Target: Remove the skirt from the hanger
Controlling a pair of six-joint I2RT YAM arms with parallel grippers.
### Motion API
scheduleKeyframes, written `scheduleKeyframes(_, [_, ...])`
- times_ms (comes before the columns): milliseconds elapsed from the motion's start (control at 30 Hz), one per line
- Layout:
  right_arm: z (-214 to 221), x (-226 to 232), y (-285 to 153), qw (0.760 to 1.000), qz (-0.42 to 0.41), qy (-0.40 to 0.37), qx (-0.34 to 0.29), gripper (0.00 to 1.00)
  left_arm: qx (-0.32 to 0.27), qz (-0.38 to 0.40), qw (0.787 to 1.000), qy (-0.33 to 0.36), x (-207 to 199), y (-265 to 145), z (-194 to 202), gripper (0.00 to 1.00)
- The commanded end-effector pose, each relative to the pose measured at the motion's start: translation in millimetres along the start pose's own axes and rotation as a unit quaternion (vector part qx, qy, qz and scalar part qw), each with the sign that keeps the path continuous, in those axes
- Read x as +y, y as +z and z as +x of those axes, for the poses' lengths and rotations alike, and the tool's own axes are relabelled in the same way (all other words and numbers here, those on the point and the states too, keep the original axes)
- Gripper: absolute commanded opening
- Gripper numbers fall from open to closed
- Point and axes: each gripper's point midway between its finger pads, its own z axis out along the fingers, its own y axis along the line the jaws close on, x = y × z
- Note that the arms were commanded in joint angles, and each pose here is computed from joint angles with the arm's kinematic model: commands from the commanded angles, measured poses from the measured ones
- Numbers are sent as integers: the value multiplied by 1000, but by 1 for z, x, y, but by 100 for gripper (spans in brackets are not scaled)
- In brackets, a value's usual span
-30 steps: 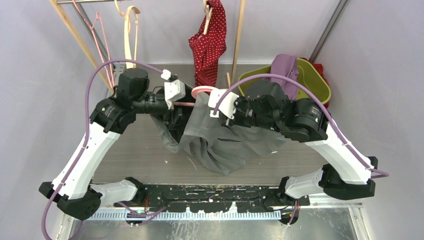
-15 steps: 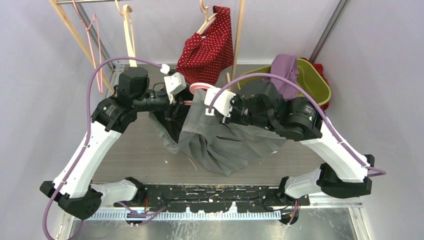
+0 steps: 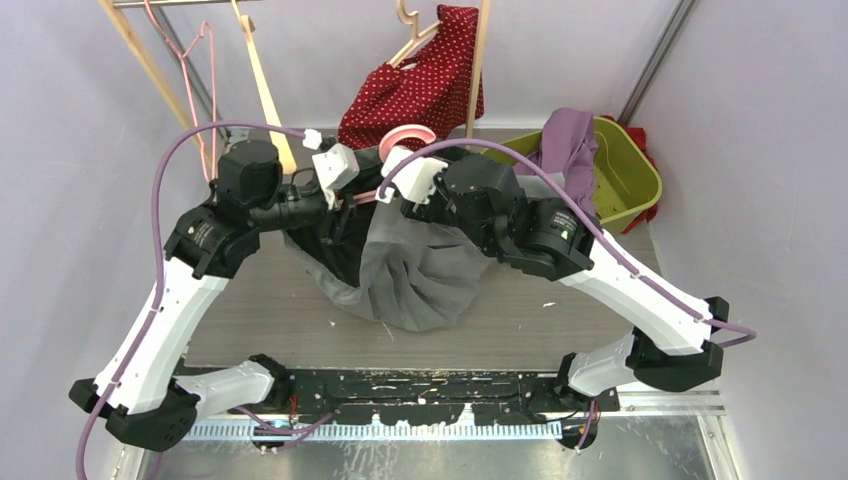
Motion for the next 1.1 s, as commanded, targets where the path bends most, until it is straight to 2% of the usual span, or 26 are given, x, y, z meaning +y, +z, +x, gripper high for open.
scheduleKeyframes(0, [-23,-40,-10,995,77,46,-38,79,-36,-30,999,23,4,-11,-23,0])
scheduleKeyframes(167, [-41,-58,-33,990,79,86,-77,84,6,-132,991,23,41,-18,-7,0])
scheduleKeyframes(367, [-70,-59,-56,976,33,158,-148,87,32,-200,979,24,67,-24,-1,0])
scheduleKeyframes(733, [-91,-19,-9,968,6,197,-152,85,7,-227,973,39,74,-36,-22,0])
scheduleKeyframes(933, [-106,-2,2,944,-17,277,-175,82,7,-254,966,36,84,-39,-23,0])
scheduleKeyframes(1067, [-105,3,10,941,-14,294,-168,81,5,-258,965,39,85,-40,-24,0])
